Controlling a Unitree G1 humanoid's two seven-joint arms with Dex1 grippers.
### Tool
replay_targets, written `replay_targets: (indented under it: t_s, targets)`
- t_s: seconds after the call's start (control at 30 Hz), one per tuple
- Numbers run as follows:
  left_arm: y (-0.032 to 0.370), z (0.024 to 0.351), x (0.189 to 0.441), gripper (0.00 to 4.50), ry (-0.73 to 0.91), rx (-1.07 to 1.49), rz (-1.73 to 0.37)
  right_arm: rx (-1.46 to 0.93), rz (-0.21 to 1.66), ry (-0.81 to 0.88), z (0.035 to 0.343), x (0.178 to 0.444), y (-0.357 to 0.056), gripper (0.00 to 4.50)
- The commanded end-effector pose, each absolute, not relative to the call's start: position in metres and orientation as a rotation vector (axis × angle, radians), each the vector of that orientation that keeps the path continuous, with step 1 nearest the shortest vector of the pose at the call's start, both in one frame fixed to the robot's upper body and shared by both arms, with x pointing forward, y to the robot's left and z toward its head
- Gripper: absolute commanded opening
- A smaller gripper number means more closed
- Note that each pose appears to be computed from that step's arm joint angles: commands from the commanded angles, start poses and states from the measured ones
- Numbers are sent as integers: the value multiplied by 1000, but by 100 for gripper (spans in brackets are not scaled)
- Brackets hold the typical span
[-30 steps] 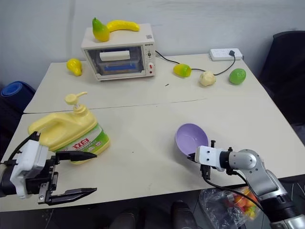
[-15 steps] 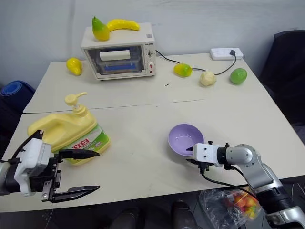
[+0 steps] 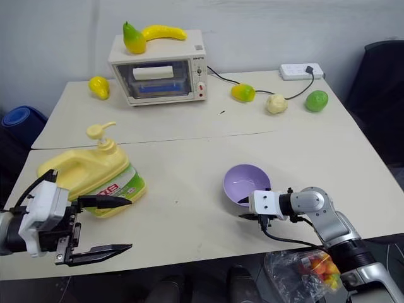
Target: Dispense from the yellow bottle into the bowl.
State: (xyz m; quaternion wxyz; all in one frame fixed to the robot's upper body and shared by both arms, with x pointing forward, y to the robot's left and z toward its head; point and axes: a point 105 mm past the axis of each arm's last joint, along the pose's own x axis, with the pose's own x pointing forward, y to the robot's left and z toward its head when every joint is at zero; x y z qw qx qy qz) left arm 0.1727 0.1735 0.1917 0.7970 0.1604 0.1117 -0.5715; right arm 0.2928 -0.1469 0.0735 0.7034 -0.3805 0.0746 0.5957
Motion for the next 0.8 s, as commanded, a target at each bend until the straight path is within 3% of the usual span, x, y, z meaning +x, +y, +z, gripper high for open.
replay_targets:
  t_s: [0.03, 0.07, 0.4, 0.53, 0.8]
  targets:
    - [173, 195, 171, 450, 222, 364, -1217, -853, 1320, 131, 79, 296, -145, 29]
    - [173, 195, 171, 450, 222, 364, -1216, -854, 1322, 134, 79, 296, -145, 2]
    - [171, 197, 173, 450, 214, 364, -1222, -951, 1345, 106, 81, 294, -148, 2]
    - [173, 204, 177, 450, 201, 365, -1236, -1010, 1366, 65, 103, 297, -148, 2]
    - [183, 269, 191, 450, 60, 315, -1259, -1029, 1539, -54, 169, 294, -115, 2]
